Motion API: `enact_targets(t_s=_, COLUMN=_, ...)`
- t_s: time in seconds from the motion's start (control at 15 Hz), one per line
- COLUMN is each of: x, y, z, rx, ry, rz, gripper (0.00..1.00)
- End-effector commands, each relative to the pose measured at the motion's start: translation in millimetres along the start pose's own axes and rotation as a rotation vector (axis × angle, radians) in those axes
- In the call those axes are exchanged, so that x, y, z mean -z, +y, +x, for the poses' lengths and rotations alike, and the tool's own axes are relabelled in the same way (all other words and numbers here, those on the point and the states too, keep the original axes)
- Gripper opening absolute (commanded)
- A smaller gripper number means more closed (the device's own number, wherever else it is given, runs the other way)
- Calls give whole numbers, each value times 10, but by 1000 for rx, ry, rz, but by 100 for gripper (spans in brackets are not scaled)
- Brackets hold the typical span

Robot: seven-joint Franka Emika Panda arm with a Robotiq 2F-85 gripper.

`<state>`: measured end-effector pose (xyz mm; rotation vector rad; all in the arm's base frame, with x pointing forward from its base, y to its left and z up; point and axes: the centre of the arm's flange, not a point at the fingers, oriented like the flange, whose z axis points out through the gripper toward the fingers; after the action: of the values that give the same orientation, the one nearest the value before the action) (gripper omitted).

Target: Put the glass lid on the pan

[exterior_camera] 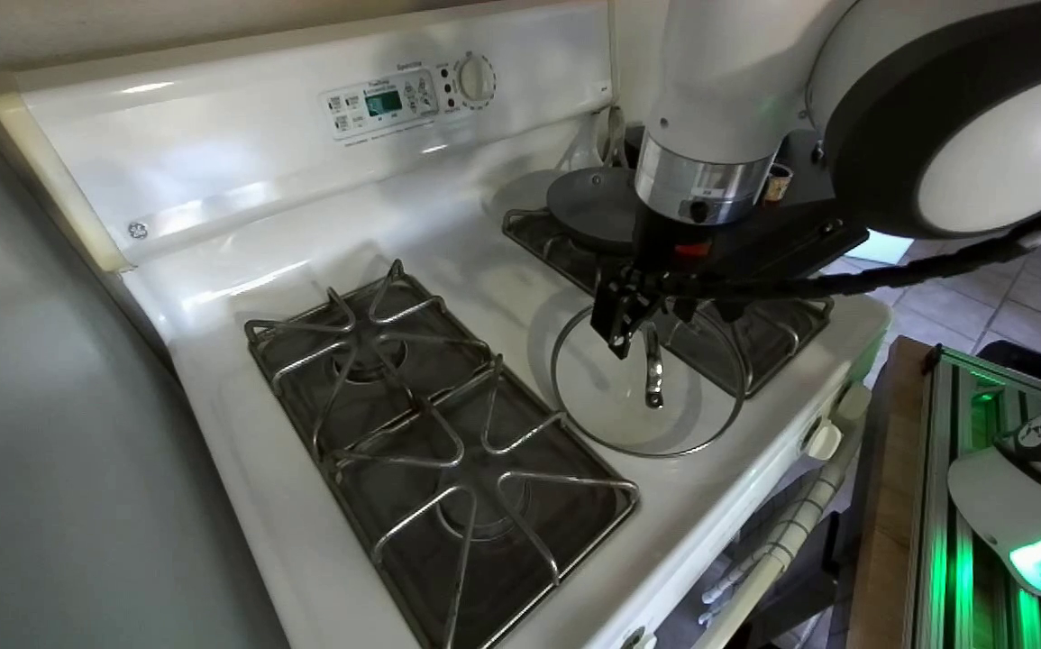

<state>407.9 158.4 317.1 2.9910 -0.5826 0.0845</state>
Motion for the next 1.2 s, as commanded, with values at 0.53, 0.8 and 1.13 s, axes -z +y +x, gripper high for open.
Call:
enact_targets(t_s=0.53, x=-172, y=-280, z=97, rx=-48, ry=-18, rz=0, gripper=64)
enact_targets(t_s=0.8, x=-212, y=-287, z=90, rx=-59, ry=-31, rz=-10, gripper=42)
enact_targets(t_s=1.13, x=-238, y=-290, z=100, rx=-64, ry=-36, rz=-14, gripper=33)
